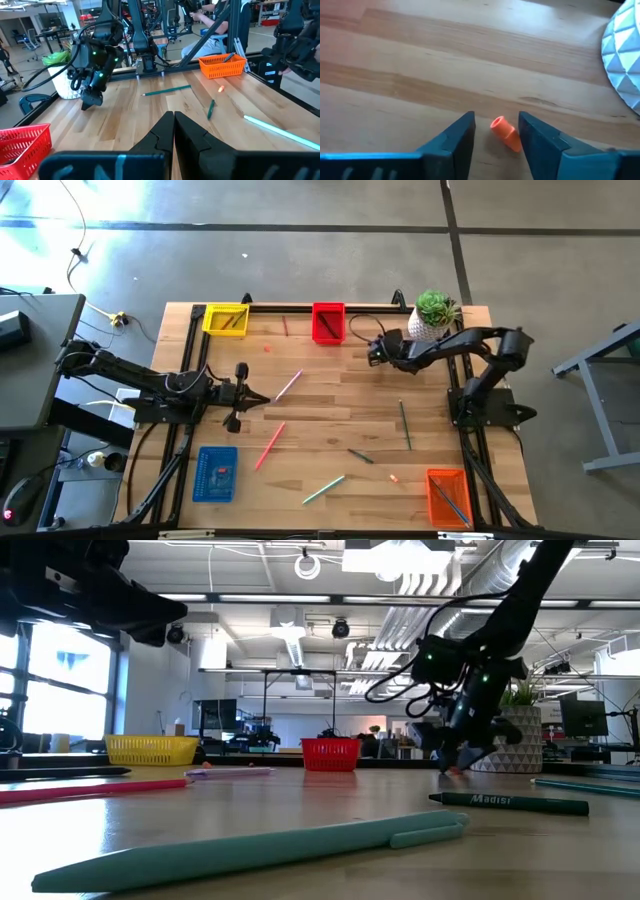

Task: Sort crayons/erasers/pens/pencils in bins
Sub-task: Put the top right orange eraser into the blue bin

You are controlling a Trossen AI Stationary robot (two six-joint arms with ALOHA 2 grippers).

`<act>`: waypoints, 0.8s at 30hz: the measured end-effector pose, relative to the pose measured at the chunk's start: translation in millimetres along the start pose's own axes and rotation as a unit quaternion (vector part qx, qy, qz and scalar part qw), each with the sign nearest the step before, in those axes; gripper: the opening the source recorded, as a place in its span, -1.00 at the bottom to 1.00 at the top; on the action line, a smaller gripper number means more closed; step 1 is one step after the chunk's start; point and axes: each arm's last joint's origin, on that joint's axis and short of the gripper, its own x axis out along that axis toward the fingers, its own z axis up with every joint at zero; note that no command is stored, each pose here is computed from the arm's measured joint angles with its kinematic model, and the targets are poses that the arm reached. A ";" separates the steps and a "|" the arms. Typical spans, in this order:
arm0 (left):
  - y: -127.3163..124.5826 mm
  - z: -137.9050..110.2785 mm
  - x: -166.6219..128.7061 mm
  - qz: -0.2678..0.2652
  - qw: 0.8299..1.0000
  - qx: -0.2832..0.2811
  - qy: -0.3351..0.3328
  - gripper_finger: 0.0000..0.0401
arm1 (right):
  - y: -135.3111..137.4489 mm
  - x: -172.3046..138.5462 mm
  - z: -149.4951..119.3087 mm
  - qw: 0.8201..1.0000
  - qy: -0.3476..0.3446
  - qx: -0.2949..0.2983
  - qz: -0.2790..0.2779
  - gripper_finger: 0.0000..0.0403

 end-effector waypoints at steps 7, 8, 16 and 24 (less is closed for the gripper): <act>0.0 -0.2 0.0 0.001 1.000 0.000 0.000 -0.99 | 2.5 -2.2 -1.3 1.000 -0.002 -0.020 0.007 -0.63; 0.0 -0.2 0.0 0.001 1.000 -0.002 0.001 -0.99 | 2.5 -2.3 -1.4 1.000 -0.002 -0.021 0.007 -0.68; 0.0 -0.5 0.1 0.000 1.000 -0.008 0.002 -0.99 | 4.0 -11.0 -3.1 0.998 0.002 -0.050 0.024 -0.89; -0.5 -2.9 1.3 -0.001 0.999 -0.032 0.012 -0.99 | 15.1 -48.8 -1.6 0.991 -0.023 -0.074 0.107 -0.90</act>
